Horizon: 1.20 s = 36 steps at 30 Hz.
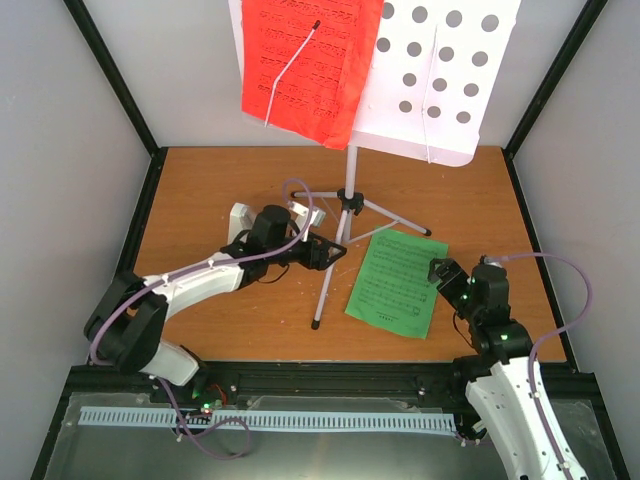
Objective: Pack up the instrument practice props
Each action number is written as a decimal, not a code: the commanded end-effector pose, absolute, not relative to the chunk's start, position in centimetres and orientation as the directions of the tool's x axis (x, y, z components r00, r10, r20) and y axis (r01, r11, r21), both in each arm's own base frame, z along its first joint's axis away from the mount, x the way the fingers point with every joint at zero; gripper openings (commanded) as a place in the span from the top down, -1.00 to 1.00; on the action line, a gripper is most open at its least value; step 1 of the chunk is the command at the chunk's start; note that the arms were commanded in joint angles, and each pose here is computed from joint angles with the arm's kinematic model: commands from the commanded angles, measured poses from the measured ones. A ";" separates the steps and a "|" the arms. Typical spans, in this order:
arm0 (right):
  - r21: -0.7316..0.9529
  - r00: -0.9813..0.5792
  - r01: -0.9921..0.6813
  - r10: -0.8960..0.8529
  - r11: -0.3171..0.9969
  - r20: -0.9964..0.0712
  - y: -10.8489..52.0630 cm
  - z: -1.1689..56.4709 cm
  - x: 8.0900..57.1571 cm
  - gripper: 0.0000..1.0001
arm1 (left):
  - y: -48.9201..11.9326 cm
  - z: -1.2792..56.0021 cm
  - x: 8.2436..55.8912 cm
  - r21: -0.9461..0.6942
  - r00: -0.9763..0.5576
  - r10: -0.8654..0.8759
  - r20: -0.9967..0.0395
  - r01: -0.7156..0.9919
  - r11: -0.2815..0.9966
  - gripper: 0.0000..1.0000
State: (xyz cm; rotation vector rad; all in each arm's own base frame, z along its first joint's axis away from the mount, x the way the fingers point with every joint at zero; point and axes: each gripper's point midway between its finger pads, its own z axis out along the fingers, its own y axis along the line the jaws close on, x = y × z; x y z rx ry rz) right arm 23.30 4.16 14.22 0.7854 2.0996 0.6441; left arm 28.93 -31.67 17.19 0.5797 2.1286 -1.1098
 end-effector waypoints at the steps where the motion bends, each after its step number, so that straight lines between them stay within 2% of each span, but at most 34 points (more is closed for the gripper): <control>1: 0.633 -0.448 0.340 0.711 0.696 -0.542 2.8 15.1 22.9 -0.89 | -32.8 18.9 30.9 -0.541 -0.655 0.040 -0.754 0.655 0.527 -0.41; 7: 0.654 -0.451 0.333 0.724 0.679 -0.522 3.2 14.7 22.8 -0.89 | -34.1 18.9 31.6 -0.569 -0.669 0.040 -0.742 0.661 0.489 0.23; 11: 0.664 -0.456 0.328 0.728 0.672 -0.512 3.4 14.5 22.7 -0.88 | -34.1 18.6 32.3 -0.559 -0.667 0.035 -0.745 0.651 0.514 0.63; 16: 0.669 -0.450 0.323 0.730 0.670 -0.514 3.4 14.7 22.7 -0.89 | -32.4 18.2 33.9 -0.519 -0.658 0.006 -0.753 0.600 0.609 0.87; 22: 0.674 -0.444 0.314 0.731 0.669 -0.519 3.4 14.7 22.8 -0.89 | -31.1 18.7 35.3 -0.527 -0.656 -0.044 -0.753 0.562 0.637 0.96; 30: 0.694 -0.459 0.264 0.720 0.670 -0.521 4.2 15.1 23.1 -0.89 | -34.4 20.0 37.8 -0.607 -0.668 -0.111 -0.736 0.577 0.547 0.99; 36: 0.713 -0.452 0.226 0.720 0.664 -0.527 4.5 15.8 22.9 -0.90 | -37.0 19.2 38.9 -0.630 -0.690 -0.109 -0.715 0.569 0.528 0.99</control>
